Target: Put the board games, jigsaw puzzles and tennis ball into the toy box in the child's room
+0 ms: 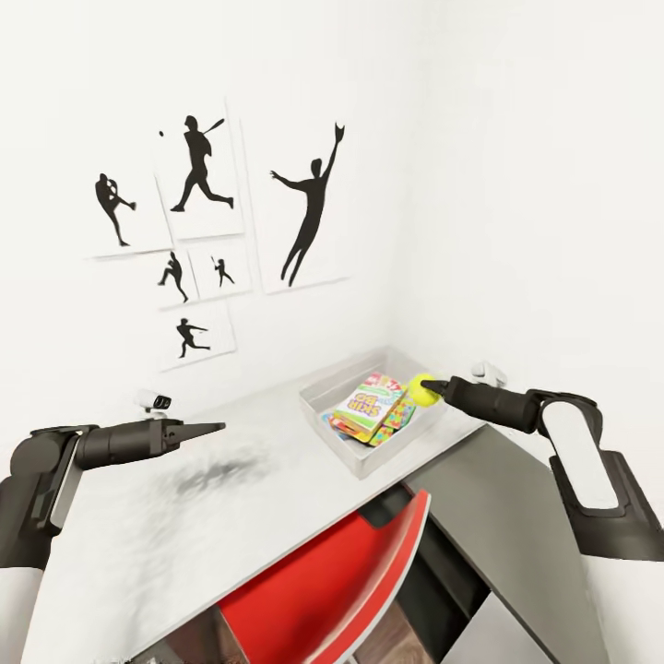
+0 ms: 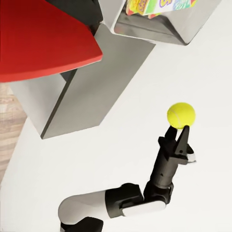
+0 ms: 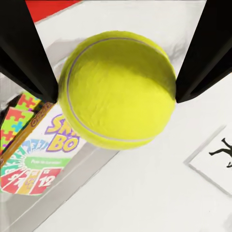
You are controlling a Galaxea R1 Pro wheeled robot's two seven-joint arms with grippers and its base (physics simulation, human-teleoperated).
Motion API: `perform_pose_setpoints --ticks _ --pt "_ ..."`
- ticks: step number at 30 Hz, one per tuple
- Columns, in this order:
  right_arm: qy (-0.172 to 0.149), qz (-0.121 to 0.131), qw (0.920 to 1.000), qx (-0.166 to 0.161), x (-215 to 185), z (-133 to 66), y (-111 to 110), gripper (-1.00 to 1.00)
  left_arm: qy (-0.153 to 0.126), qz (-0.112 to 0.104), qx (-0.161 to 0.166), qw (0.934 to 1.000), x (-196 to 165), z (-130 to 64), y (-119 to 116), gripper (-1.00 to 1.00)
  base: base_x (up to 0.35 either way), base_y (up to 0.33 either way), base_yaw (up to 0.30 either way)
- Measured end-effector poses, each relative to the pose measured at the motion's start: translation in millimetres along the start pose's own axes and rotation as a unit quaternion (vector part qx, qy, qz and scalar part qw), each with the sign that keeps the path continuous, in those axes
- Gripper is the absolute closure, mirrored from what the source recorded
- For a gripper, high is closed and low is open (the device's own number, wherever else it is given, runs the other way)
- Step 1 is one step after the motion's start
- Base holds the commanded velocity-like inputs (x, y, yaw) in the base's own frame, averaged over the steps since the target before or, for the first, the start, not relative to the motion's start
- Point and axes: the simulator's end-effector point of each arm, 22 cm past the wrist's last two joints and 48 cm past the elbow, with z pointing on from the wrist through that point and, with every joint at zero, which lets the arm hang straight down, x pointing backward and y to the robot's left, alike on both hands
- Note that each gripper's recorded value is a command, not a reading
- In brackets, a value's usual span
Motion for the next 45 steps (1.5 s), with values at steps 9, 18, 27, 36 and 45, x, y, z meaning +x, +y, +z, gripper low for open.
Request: perform_pose_setpoints --ticks 9,18,27,36,45 --pt "0.018 -0.018 0.9994 0.023 7.5 26.3 21.5 1.00 0.002 -0.004 0.000 1.0000 2.1 1.5 2.8 -1.00 0.023 0.000 0.234" --pt "0.084 -0.033 0.9899 0.109 45.1 70.8 6.4 1.00 0.003 -0.008 0.000 1.0000 4.7 2.5 7.9 -1.00 0.000 0.000 0.195" --pt "0.128 -0.009 0.9814 0.143 77.2 82.2 -31.1 1.00 0.004 -0.014 -0.001 0.9999 7.4 3.4 12.9 -1.00 0.000 0.000 0.160" --pt "0.127 -0.002 0.9800 0.153 73.7 77.6 -46.3 1.00 0.004 -0.015 -0.001 0.9999 7.6 3.5 14.0 -1.00 0.000 -0.018 -0.063" --pt "0.128 -0.001 0.9795 0.156 75.2 77.9 -49.1 1.00 0.004 -0.016 -0.002 0.9999 8.3 3.4 15.5 -1.00 0.000 -0.073 -0.146"
